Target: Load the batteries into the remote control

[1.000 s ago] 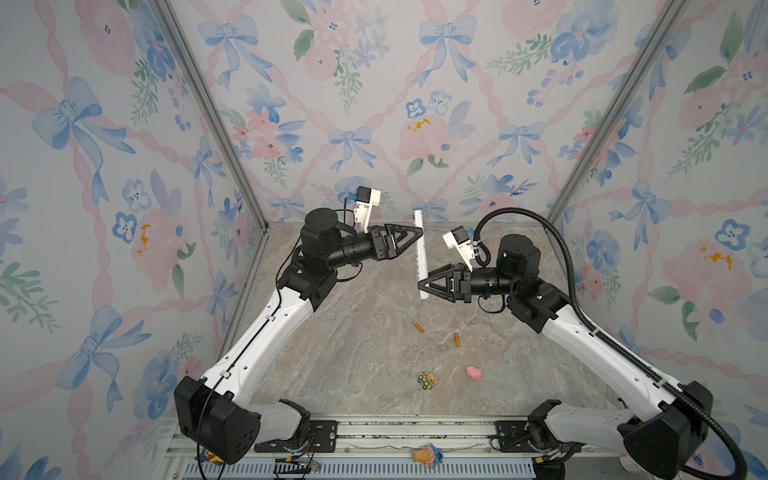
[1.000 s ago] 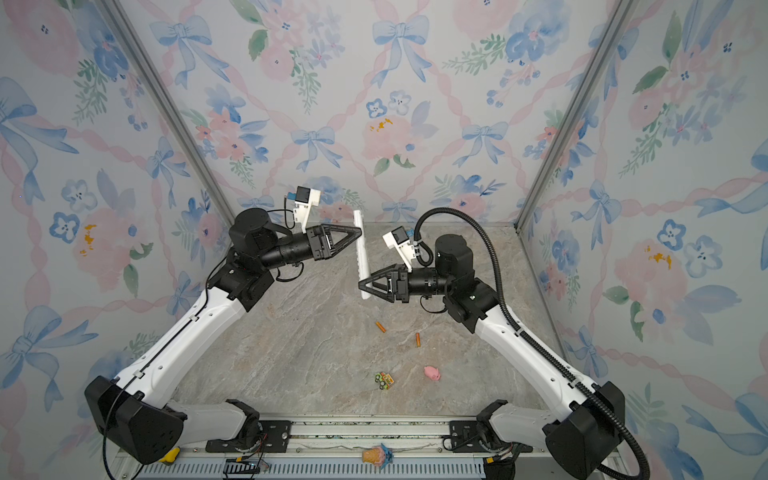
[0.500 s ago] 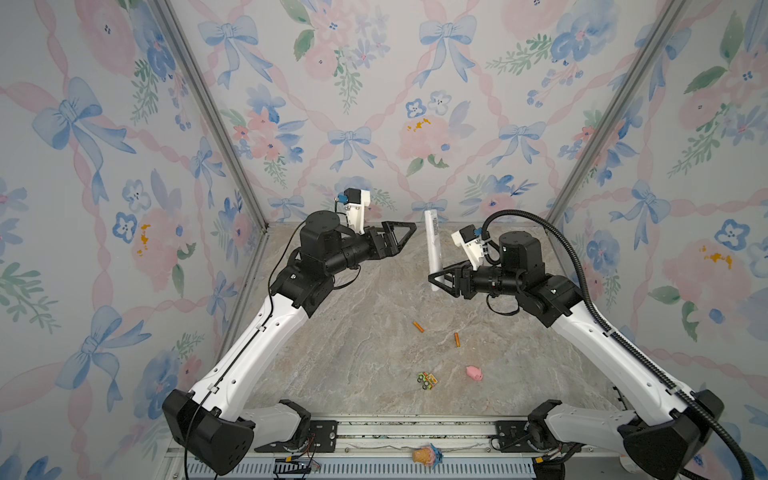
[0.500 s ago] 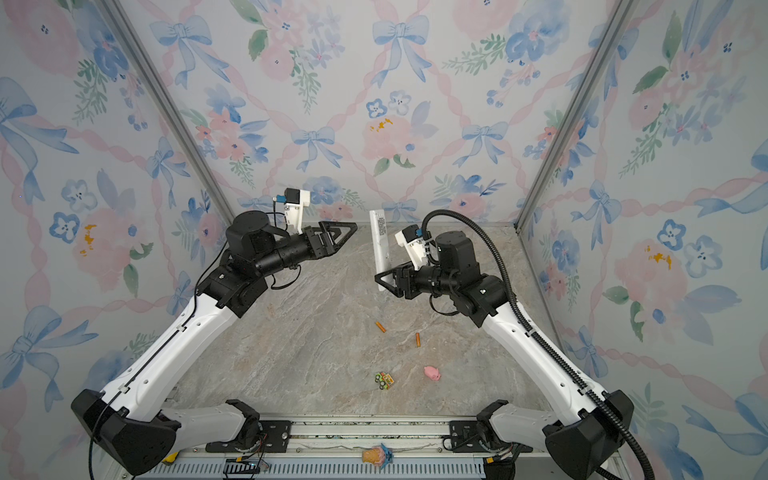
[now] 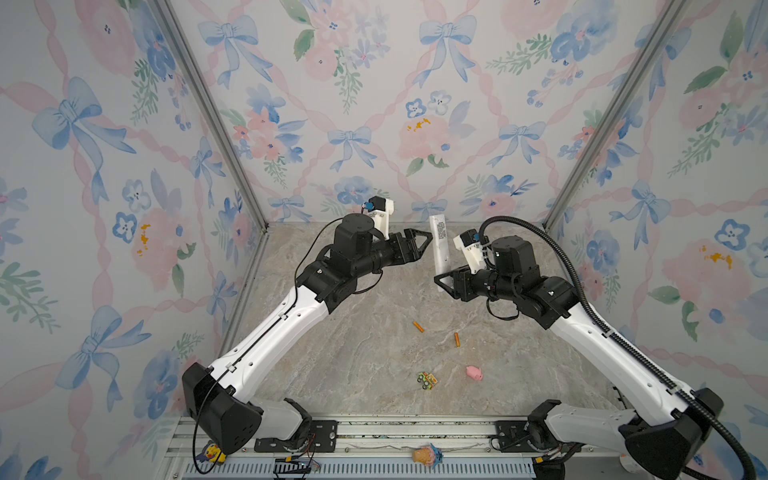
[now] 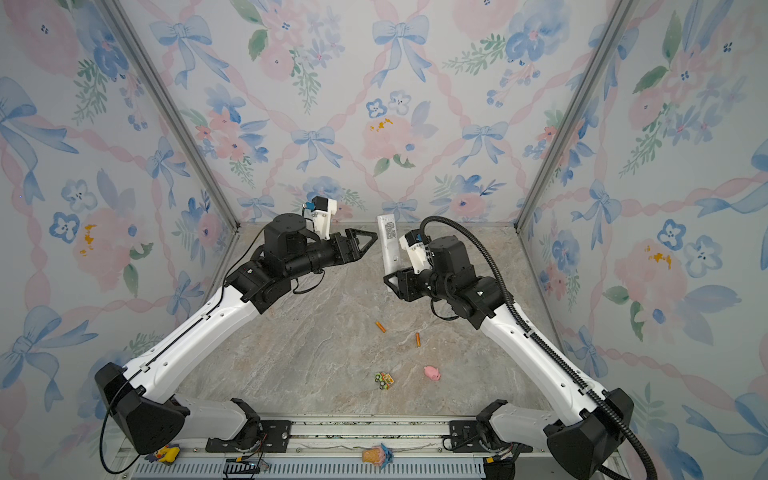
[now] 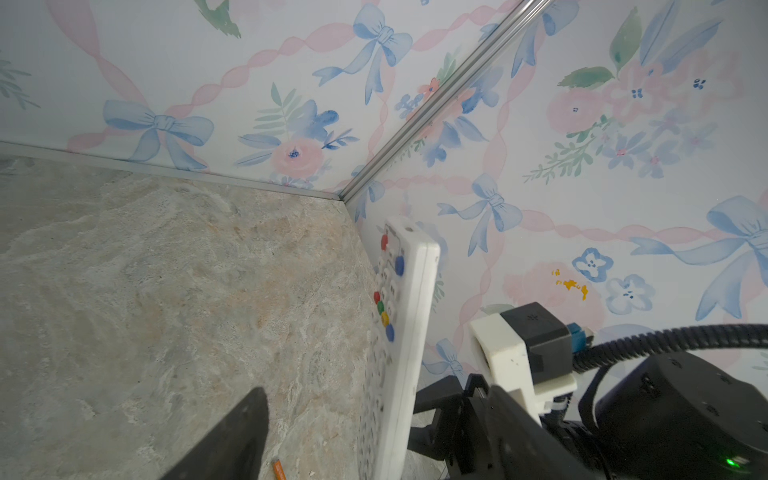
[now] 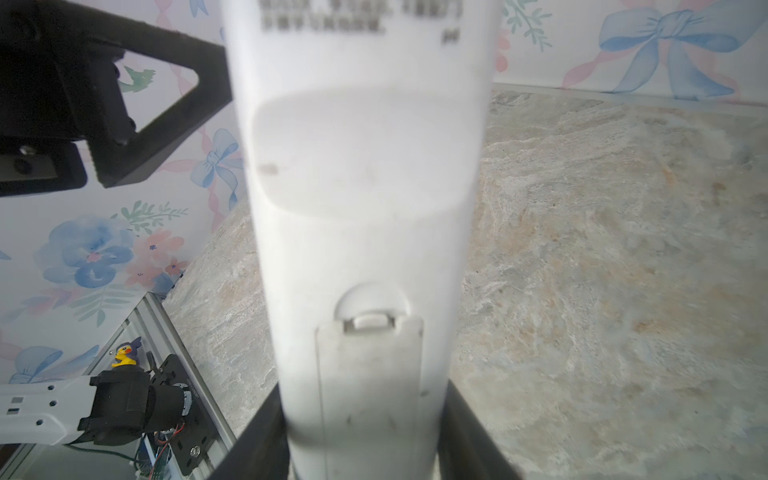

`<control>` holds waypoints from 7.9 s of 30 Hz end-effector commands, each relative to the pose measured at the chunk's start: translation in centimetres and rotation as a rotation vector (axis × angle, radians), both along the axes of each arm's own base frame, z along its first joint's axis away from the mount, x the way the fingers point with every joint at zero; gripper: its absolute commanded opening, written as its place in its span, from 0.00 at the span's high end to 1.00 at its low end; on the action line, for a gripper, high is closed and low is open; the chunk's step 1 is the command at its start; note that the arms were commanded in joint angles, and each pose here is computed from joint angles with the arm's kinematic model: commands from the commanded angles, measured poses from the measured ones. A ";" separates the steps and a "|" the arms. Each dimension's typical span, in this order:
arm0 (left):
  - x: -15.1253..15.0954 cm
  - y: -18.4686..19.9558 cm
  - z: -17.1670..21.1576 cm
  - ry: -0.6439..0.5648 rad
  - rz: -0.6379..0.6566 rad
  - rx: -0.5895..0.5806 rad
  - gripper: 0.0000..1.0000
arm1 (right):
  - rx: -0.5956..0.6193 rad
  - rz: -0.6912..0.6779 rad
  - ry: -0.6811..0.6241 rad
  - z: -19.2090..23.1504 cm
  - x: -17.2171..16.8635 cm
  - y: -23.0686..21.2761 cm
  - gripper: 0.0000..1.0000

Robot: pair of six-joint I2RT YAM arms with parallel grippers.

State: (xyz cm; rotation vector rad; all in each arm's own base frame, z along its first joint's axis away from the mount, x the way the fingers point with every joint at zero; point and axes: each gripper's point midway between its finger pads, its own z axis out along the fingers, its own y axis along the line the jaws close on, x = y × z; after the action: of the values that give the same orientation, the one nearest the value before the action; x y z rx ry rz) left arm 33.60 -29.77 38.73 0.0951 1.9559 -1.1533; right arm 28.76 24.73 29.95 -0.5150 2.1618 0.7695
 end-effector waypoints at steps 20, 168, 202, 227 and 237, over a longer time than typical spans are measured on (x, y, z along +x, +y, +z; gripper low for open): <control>1.3 -4.1 -3.1 0.067 -0.006 0.052 0.35 | -0.052 -0.041 -0.034 -1.1 -1.4 0.2 1.00; -8.1 -4.2 -5.6 0.103 -0.431 0.043 1.00 | -0.233 0.694 -0.403 -0.1 -12.3 3.7 0.06; -8.2 -4.0 -5.1 0.081 -0.428 0.045 1.00 | -0.385 0.849 -0.379 -4.1 -15.2 4.3 0.11; -7.4 -3.8 -6.3 0.095 -0.393 0.081 1.00 | -0.364 0.902 -0.344 -4.1 -17.2 3.7 0.22; -7.3 -3.9 -6.8 0.103 -0.395 0.094 1.00 | -0.336 0.888 -0.343 -3.6 -17.2 3.9 0.24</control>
State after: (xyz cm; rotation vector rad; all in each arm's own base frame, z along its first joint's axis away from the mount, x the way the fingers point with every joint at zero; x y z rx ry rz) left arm 24.87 -33.39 29.06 0.4859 2.2926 -1.3481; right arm 14.89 28.67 27.35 -1.6209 1.6638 0.5406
